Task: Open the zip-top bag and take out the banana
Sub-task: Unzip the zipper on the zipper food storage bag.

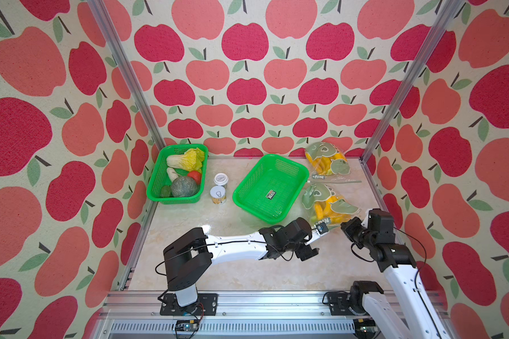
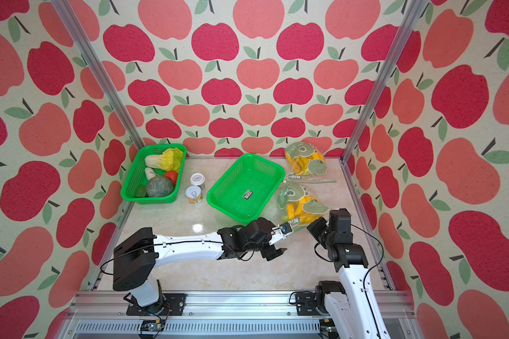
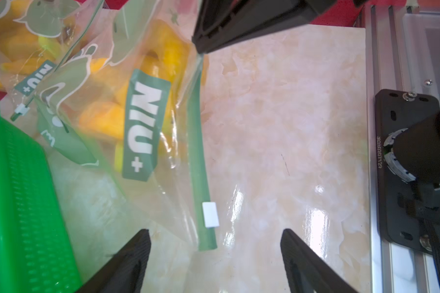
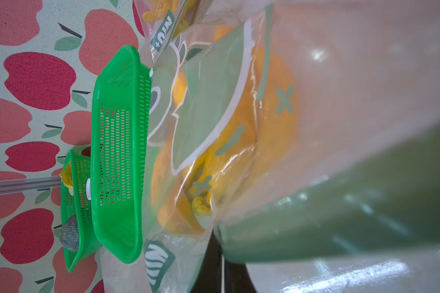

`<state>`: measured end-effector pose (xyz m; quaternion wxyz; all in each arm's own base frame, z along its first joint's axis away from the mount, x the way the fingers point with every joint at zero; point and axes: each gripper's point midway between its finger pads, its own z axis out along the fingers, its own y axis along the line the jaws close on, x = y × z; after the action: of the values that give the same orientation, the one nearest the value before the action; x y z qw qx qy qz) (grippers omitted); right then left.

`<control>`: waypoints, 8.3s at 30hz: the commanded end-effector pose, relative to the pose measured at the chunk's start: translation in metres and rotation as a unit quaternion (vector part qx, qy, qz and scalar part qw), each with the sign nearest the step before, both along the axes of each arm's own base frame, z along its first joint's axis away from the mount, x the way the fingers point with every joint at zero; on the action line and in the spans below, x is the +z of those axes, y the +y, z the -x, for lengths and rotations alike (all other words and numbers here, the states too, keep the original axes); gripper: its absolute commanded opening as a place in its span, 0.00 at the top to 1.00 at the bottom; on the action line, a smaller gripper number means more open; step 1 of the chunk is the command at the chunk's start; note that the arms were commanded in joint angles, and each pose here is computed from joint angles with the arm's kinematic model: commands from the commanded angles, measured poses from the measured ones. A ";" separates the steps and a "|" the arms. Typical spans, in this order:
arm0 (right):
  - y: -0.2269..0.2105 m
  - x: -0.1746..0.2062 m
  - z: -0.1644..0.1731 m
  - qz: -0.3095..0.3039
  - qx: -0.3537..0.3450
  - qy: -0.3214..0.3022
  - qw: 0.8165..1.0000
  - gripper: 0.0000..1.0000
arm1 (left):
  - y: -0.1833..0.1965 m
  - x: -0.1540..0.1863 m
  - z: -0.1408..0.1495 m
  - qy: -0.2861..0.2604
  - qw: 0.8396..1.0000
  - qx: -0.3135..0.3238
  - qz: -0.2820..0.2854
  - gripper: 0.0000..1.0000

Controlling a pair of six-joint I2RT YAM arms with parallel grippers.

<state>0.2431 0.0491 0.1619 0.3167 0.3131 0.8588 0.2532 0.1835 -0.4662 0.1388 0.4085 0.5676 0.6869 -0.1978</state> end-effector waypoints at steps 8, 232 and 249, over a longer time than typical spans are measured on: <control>-0.002 0.010 0.004 0.014 0.017 0.031 0.999 1.00 | -0.023 0.016 -0.054 -0.183 0.982 0.045 -0.006 0.27; -0.062 -0.035 0.038 -0.044 -0.132 0.056 0.989 0.87 | 0.031 0.002 -0.049 -0.022 0.993 0.095 0.060 1.00; -0.081 -0.044 0.042 -0.056 -0.156 0.060 0.984 0.85 | 0.071 -0.006 -0.088 -0.007 0.986 0.154 0.063 1.00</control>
<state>0.2022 -0.0225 0.1184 0.2720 0.4765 0.7962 0.2550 0.2562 -0.4138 0.1321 0.4684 0.4601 0.7292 -0.1929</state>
